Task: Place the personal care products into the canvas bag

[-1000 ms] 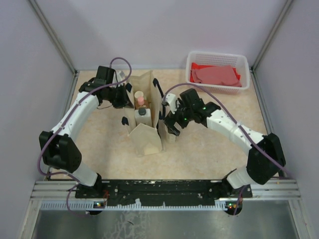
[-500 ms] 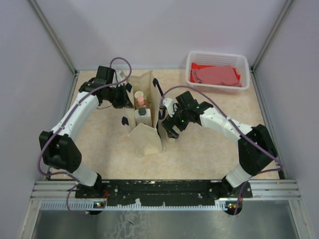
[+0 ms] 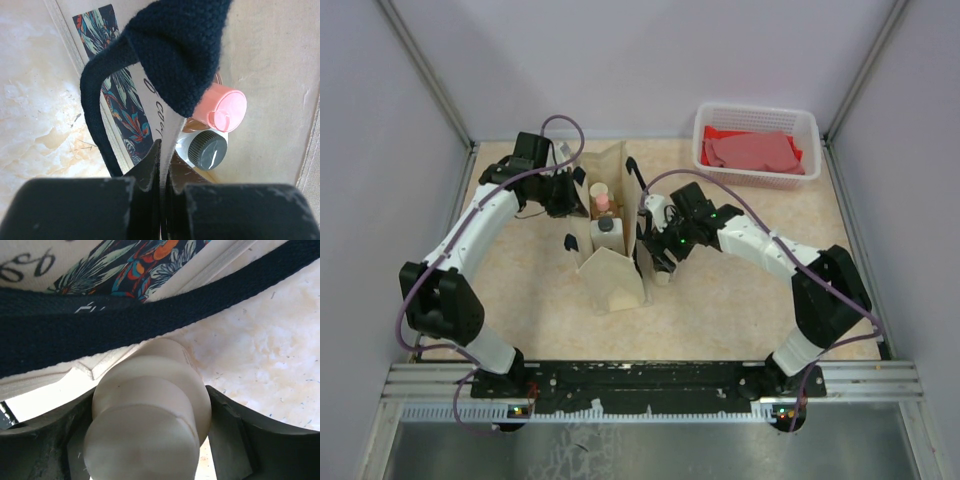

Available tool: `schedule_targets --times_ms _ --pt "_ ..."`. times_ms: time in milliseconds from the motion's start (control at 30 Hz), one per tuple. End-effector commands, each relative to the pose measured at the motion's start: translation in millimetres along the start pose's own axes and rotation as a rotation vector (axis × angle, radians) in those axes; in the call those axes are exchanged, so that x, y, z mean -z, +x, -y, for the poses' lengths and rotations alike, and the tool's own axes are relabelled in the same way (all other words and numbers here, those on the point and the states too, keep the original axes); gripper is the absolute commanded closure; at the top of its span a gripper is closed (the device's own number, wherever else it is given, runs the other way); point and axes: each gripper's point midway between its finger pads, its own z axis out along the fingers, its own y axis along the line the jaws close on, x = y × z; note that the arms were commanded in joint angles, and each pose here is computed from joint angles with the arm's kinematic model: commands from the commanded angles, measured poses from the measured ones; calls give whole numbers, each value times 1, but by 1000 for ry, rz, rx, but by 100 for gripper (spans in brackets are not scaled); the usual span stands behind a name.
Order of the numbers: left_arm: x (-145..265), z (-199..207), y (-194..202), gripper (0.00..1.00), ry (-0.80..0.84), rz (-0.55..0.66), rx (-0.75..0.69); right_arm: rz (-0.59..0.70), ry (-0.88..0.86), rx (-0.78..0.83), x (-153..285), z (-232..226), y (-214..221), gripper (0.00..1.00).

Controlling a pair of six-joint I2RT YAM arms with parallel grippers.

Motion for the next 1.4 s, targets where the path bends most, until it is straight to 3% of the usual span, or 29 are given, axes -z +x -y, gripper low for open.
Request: schedule_targets --times_ms 0,167,467,700,1067,1367 --pt "-2 2 -9 95 -3 15 -8 93 31 24 6 7 -28 35" --pt "-3 3 -11 95 -1 18 -10 73 41 25 7 10 -26 64" --pt "-3 3 -10 95 -1 14 -7 82 253 35 33 43 -40 82" --pt "-3 2 -7 95 -2 10 -7 75 494 -2 91 94 -65 100" --pt "-4 3 -7 95 8 8 -10 412 797 19 228 131 -170 100" --pt "-5 4 -5 95 18 9 -10 820 606 153 283 76 -252 100"
